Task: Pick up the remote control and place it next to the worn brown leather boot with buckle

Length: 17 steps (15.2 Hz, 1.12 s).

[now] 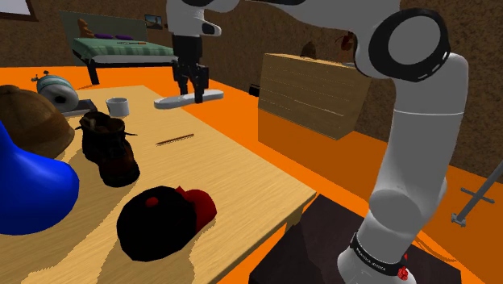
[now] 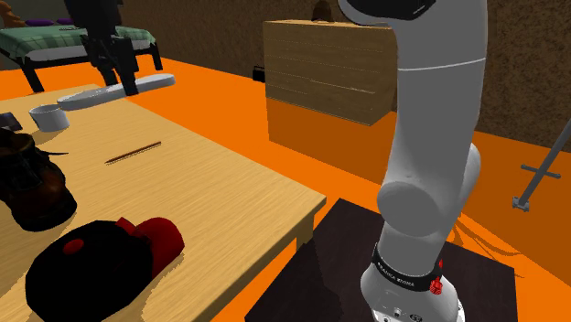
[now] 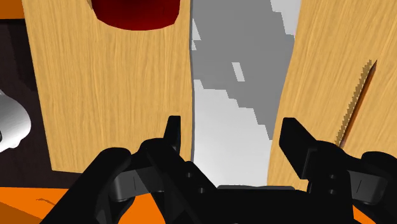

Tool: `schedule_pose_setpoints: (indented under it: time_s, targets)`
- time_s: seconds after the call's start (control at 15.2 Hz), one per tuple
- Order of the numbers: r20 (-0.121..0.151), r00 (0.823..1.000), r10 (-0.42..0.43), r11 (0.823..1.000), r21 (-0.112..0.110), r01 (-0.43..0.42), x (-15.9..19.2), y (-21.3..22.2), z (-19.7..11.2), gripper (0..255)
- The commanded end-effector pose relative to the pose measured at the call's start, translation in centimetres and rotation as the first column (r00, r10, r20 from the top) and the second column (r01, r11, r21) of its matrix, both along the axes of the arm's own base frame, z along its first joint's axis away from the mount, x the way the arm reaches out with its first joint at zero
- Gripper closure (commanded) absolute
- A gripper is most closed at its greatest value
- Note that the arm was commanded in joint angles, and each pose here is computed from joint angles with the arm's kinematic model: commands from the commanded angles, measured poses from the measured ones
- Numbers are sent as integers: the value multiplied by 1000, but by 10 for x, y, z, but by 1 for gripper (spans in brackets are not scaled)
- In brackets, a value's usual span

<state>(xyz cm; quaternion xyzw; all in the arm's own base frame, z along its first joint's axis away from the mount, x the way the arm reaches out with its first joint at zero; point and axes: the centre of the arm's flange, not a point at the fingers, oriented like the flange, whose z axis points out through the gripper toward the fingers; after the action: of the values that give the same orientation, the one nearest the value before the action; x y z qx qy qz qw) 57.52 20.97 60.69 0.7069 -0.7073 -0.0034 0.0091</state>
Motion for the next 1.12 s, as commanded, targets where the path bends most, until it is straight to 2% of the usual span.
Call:
schedule_pose_setpoints:
  time_s: [0.0, 1.06]
  targets:
    - [0, 1000, -3, 1000, 0, 3, 25, 25, 0, 255]
    - [0, 1000, -3, 1000, 0, 3, 25, 25, -85, 255]
